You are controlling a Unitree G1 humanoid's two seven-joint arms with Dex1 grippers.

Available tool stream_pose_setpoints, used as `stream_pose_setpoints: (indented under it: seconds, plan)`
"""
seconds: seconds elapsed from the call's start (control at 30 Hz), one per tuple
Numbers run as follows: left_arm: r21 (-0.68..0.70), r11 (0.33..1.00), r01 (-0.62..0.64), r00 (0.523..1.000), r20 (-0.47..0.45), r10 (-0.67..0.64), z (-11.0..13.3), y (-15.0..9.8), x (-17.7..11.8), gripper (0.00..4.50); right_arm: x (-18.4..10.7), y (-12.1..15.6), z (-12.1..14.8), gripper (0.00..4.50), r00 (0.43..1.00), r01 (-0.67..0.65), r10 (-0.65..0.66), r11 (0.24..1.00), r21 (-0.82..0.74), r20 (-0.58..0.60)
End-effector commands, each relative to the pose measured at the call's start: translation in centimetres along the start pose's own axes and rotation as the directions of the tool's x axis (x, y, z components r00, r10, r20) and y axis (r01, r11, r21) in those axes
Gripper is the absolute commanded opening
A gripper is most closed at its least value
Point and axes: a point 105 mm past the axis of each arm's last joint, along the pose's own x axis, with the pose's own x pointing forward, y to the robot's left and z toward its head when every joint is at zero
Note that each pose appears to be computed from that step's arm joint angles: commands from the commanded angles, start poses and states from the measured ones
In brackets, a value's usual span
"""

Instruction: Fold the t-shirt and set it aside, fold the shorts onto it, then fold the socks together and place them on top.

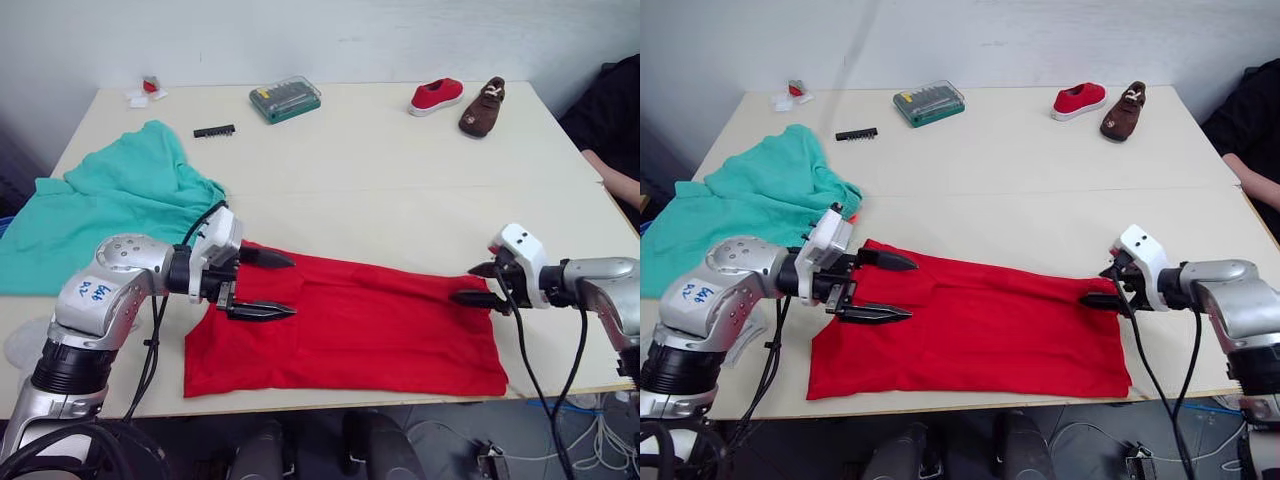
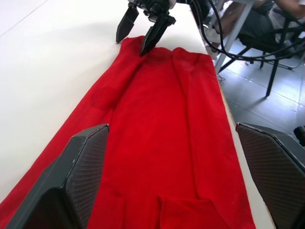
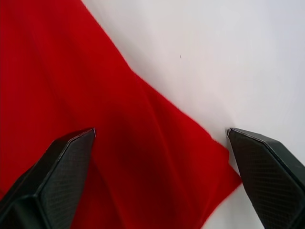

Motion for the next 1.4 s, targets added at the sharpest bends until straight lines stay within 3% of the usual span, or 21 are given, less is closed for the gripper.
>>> stream_pose_setpoints:
  seconds: [0.03,0.07,0.17,0.43,0.53,0.77,0.83,0.93,1.13,1.27,1.4]
  plan:
    - [0.064,0.998,-0.009,1.000,0.000,0.009,0.8,0.0,0.1,4.47,0.4,0.2,-0.5,4.50,0.999,-0.019,0.019,1.000,0.008,-0.029]
    - [0.074,0.997,-0.018,1.000,-0.007,0.019,0.7,0.3,0.0,4.47,0.6,0.0,-0.8,4.50,0.999,-0.013,0.013,1.000,-0.004,-0.048]
    - [0.090,0.996,-0.030,0.999,-0.008,0.031,0.8,0.7,0.1,4.50,0.9,-0.7,-1.6,3.61,0.997,0.004,-0.005,1.000,-0.021,-0.082]
    - [0.110,0.993,-0.032,0.999,-0.008,0.033,1.0,1.1,0.3,4.50,1.3,-0.5,-1.0,0.81,0.993,-0.050,0.041,0.996,-0.079,-0.111]
    - [0.117,0.992,-0.041,0.999,-0.003,0.042,1.0,1.3,0.4,4.50,1.2,-0.1,-0.3,0.05,0.992,-0.074,0.064,0.992,-0.100,-0.106]
    - [0.127,0.990,-0.057,0.998,-0.003,0.058,0.9,1.6,0.3,4.50,1.0,-0.6,0.6,0.05,0.994,-0.059,0.042,0.984,-0.167,-0.104]
    - [0.131,0.989,-0.067,0.998,0.000,0.068,0.8,1.8,0.3,4.50,1.0,-1.6,2.1,0.05,0.997,-0.015,-0.001,0.977,-0.214,-0.075]
    - [0.139,0.987,-0.087,0.996,0.011,0.086,0.8,2.2,0.5,4.50,1.6,-3.9,5.1,0.05,0.992,0.096,-0.118,0.923,-0.373,-0.037]
    - [0.135,0.974,-0.182,0.983,0.022,0.180,0.4,3.7,0.1,4.50,3.5,-5.8,10.2,0.05,0.979,0.196,-0.199,0.854,-0.482,0.046]
    - [0.125,0.955,-0.269,0.963,0.027,0.267,0.4,4.9,-0.8,4.50,4.6,-6.3,12.0,0.05,0.964,0.249,-0.256,0.774,-0.582,0.072]
    - [0.127,0.951,-0.280,0.960,0.058,0.275,0.9,4.7,-0.9,4.50,5.2,-6.0,11.9,0.05,0.966,0.232,-0.248,0.729,-0.644,0.067]
